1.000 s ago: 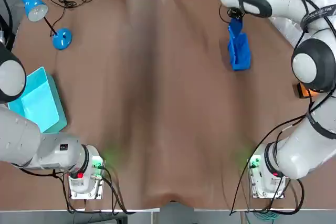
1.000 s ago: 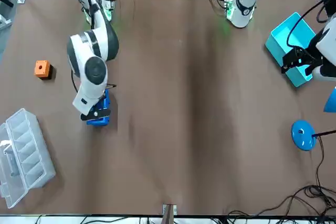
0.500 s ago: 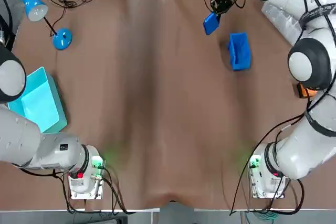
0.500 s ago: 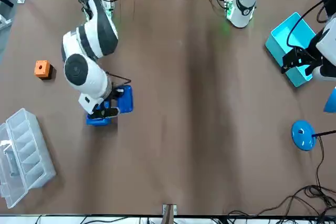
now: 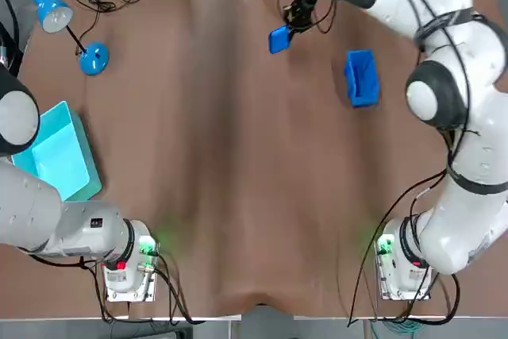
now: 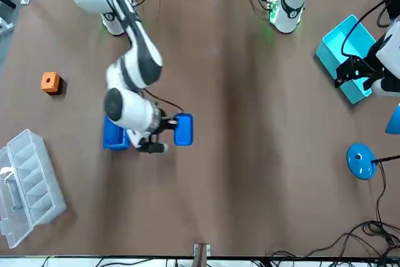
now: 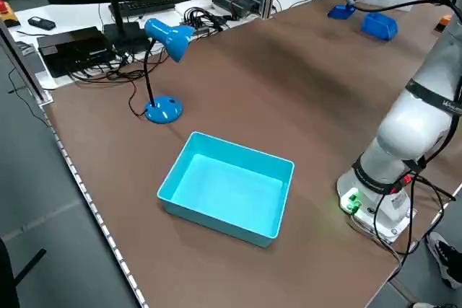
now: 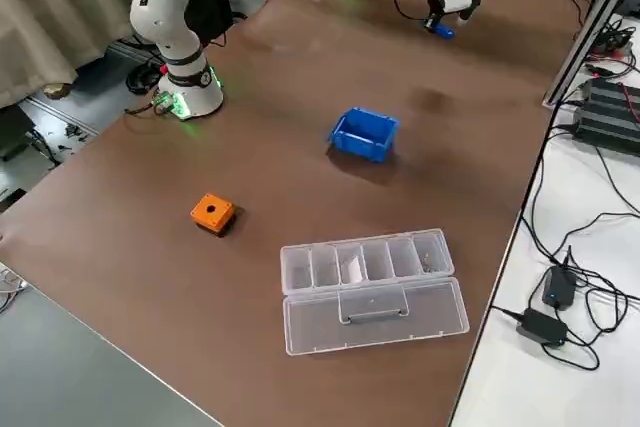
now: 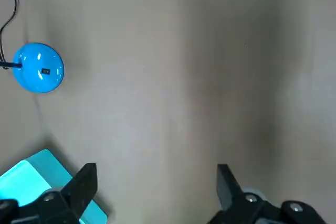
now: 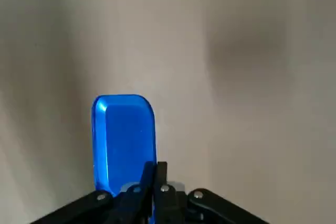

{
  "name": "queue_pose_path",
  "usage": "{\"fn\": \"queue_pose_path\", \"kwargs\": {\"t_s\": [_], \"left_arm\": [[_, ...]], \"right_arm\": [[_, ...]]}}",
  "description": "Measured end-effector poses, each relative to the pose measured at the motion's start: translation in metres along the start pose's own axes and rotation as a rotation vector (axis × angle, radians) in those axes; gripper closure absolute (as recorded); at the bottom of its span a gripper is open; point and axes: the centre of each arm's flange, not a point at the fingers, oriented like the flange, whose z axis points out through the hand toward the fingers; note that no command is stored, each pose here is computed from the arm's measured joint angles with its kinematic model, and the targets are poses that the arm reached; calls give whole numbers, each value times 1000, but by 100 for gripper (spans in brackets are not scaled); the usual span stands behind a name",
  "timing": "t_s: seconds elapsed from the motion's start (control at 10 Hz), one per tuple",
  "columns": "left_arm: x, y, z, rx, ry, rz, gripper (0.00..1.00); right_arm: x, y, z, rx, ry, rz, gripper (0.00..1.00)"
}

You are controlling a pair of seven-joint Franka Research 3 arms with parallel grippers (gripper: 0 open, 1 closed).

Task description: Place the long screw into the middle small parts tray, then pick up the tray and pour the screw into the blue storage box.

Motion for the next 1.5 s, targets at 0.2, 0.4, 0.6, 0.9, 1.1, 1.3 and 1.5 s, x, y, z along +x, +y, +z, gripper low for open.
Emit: {"fn": "queue_pose_path", "kwargs": {"t_s": [0.2, 0.4, 0.6, 0.9, 1.1, 1.3, 1.5], "left_arm": [[0, 0, 0, 0, 0, 0, 0], [0, 0, 0, 0, 0, 1, 0], [0, 2, 0, 0, 1, 4, 0], [0, 2, 0, 0, 1, 4, 0], [0, 2, 0, 0, 1, 4, 0], [0, 2, 0, 0, 1, 4, 0], [0, 2, 0, 0, 1, 4, 0]], "right_arm": [[-3, -29, 38, 4, 7, -74, 97], [0, -34, 75, 5, 40, -107, 97], [3, -32, 123, 3, 83, -138, 97], [0, -34, 153, -4, 94, -150, 97], [2, -29, 158, -11, 89, -148, 95], [4, -22, 165, -20, 83, -153, 92], [9, -17, 164, -21, 89, -149, 84]]}}
